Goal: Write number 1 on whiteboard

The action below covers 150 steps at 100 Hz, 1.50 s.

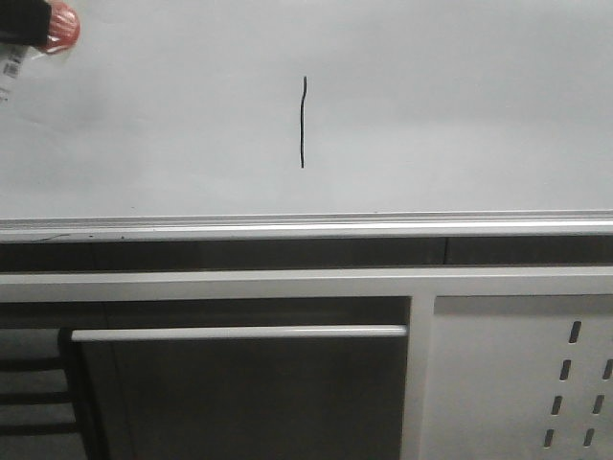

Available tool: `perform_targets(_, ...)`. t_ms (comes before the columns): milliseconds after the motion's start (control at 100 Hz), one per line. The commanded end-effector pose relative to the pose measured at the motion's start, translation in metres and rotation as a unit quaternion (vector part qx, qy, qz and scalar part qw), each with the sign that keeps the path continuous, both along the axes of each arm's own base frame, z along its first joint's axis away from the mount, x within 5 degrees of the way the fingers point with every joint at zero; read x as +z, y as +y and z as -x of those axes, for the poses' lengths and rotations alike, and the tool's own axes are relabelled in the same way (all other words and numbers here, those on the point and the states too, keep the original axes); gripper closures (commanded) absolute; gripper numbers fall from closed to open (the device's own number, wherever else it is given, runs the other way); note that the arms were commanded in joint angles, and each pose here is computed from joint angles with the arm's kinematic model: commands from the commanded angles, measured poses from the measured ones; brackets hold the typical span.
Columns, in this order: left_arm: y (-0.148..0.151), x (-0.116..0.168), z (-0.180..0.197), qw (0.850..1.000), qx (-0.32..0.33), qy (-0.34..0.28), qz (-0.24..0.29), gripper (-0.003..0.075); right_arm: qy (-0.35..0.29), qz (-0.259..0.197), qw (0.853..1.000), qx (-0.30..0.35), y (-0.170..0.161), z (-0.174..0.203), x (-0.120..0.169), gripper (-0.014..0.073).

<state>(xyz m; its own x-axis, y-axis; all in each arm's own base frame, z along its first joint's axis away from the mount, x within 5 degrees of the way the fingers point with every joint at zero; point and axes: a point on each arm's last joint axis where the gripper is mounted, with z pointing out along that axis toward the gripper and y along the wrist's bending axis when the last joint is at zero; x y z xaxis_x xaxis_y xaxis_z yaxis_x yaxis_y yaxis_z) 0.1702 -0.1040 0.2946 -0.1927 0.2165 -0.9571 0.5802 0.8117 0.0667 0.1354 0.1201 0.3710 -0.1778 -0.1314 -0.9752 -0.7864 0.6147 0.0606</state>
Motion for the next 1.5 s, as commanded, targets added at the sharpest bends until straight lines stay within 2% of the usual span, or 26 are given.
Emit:
perform_targets(0,-0.005,0.015,-0.005,1.0,-0.006,-0.011,0.025,0.0741,-0.022,-0.032,0.999,-0.029,-0.005,-0.001,0.015,0.0242)
perform_targets(230,-0.01,0.022,-0.023,0.999,0.009,-0.029,-0.015,0.0741,-0.025,-0.034,0.999,-0.034,-0.006,-0.002,0.015,0.0242)
perform_targets(450,-0.016,0.021,-0.035,0.999,0.006,-0.025,-0.029,0.0741,-0.026,-0.034,0.999,-0.034,-0.006,-0.002,0.015,0.0242)
perform_targets(650,-0.018,0.031,-0.044,0.998,0.014,-0.045,-0.044,0.0741,-0.026,-0.034,0.998,-0.035,-0.006,-0.002,0.015,0.0242)
perform_targets(960,-0.017,0.029,-0.048,0.997,0.026,-0.043,-0.058,0.0741,-0.028,-0.035,0.998,-0.038,-0.006,-0.003,0.016,0.0242)
perform_targets(1230,-0.022,0.013,-0.059,0.996,0.031,-0.016,-0.077,0.0741,-0.029,-0.035,0.998,-0.04,-0.006,-0.003,0.016,0.0242)
perform_targets(1490,-0.027,0.019,-0.073,0.995,0.038,-0.023,-0.086,0.0741,-0.029,-0.034,0.998,-0.04,-0.006,-0.003,0.016,0.0242)
